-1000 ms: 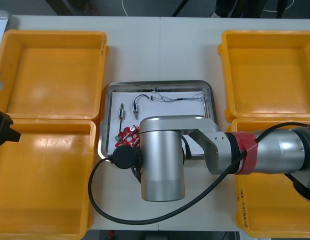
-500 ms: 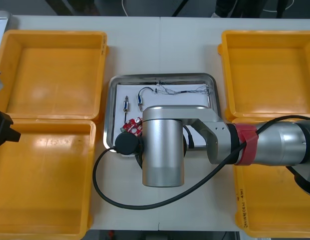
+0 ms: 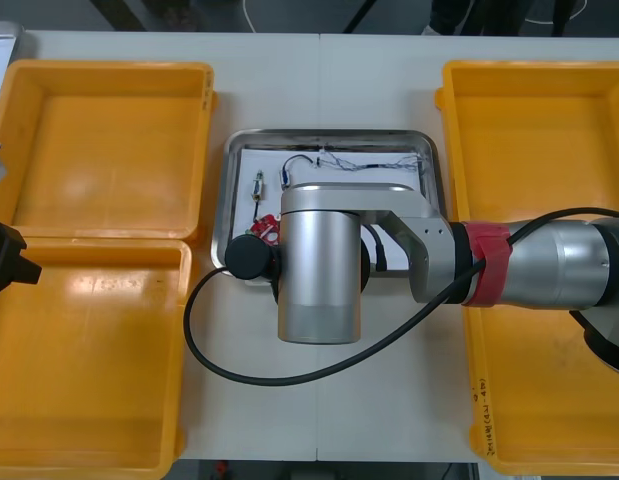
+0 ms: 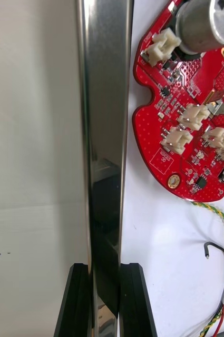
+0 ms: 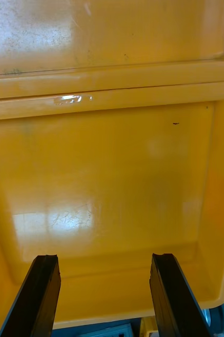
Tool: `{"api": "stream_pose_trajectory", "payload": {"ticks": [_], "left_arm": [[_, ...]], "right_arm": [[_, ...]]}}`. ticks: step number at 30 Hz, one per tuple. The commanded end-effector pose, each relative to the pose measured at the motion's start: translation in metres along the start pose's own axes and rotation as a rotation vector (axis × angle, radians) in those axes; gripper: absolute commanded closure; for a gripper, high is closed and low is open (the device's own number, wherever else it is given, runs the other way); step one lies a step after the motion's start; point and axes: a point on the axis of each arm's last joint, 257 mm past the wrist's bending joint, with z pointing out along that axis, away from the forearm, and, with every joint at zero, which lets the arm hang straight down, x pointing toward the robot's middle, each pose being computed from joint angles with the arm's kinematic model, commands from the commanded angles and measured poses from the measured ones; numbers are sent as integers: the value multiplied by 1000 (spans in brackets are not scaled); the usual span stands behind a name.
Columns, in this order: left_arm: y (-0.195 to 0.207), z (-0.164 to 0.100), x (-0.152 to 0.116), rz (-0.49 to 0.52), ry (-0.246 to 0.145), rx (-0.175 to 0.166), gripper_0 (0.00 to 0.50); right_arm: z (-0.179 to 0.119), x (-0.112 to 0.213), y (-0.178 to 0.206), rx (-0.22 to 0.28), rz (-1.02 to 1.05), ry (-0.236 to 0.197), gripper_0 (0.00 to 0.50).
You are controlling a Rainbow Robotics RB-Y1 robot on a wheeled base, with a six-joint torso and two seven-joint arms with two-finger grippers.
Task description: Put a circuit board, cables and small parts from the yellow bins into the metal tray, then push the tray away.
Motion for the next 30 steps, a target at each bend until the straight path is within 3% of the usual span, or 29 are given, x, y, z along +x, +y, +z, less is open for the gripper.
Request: {"api": "stream_pose_trajectory", "payload": {"ticks": [1,8,30], "left_arm": [[17,-12,2,64,-10,-61,0],[17,-12,2,64,-10,-61,0],[17,-12,2,64,-10,-61,0]], "right_arm": [[-16,-17,-35,57,-40,-26,500],[-16,-19,-53,81,-46,-2,500],[-17,-30,-88,127,-35,-15,500]]}}
